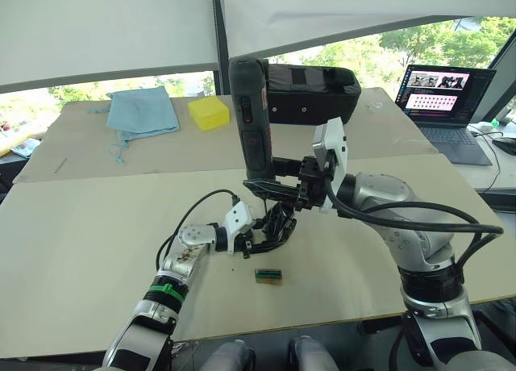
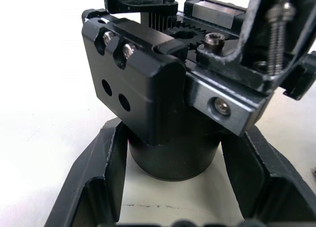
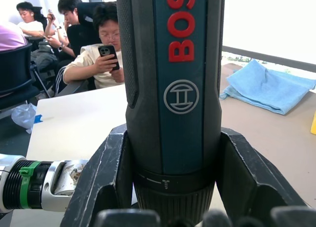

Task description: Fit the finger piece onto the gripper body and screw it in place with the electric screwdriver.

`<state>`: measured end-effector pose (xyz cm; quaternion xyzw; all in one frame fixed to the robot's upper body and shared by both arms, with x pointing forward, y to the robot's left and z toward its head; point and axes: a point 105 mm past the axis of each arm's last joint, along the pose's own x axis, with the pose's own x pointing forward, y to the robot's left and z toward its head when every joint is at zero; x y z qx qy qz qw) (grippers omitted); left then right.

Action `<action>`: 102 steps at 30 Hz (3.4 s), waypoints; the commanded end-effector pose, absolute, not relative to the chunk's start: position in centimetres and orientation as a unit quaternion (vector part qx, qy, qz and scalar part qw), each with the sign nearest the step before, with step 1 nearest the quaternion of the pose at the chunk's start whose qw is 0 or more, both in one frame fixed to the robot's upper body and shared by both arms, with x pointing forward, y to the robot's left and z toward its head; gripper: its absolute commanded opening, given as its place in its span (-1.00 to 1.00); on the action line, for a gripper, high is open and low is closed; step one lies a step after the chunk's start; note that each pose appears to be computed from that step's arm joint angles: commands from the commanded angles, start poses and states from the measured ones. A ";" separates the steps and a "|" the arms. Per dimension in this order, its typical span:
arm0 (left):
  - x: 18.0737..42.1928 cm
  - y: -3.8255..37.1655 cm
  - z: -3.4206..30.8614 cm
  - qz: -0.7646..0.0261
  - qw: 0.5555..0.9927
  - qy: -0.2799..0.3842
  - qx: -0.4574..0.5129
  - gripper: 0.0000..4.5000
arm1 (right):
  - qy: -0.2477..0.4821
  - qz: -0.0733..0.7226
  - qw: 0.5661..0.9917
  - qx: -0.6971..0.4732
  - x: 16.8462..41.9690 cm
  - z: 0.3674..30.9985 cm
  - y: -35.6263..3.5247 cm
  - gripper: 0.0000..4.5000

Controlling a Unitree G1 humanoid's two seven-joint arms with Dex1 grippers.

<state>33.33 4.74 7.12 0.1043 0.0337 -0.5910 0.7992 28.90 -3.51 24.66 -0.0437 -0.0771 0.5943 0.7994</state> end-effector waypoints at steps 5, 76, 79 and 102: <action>33.3 4.8 7.1 -0.589 0.800 0.037 0.108 0.01 | -0.124 0.597 0.791 -0.044 28.2 27.3 -3.4 -0.15; 33.6 4.9 7.2 -0.586 0.802 0.037 0.109 0.01 | -0.112 0.597 0.793 -0.058 28.3 25.2 -3.3 -0.15; 33.7 4.9 7.3 -0.586 0.802 0.037 0.109 0.01 | -0.115 0.599 0.790 -0.057 28.2 25.4 -3.2 -0.15; 33.8 4.9 7.3 -0.588 0.801 0.036 0.110 0.01 | -0.143 0.615 0.771 -0.082 27.3 27.4 -3.1 -0.15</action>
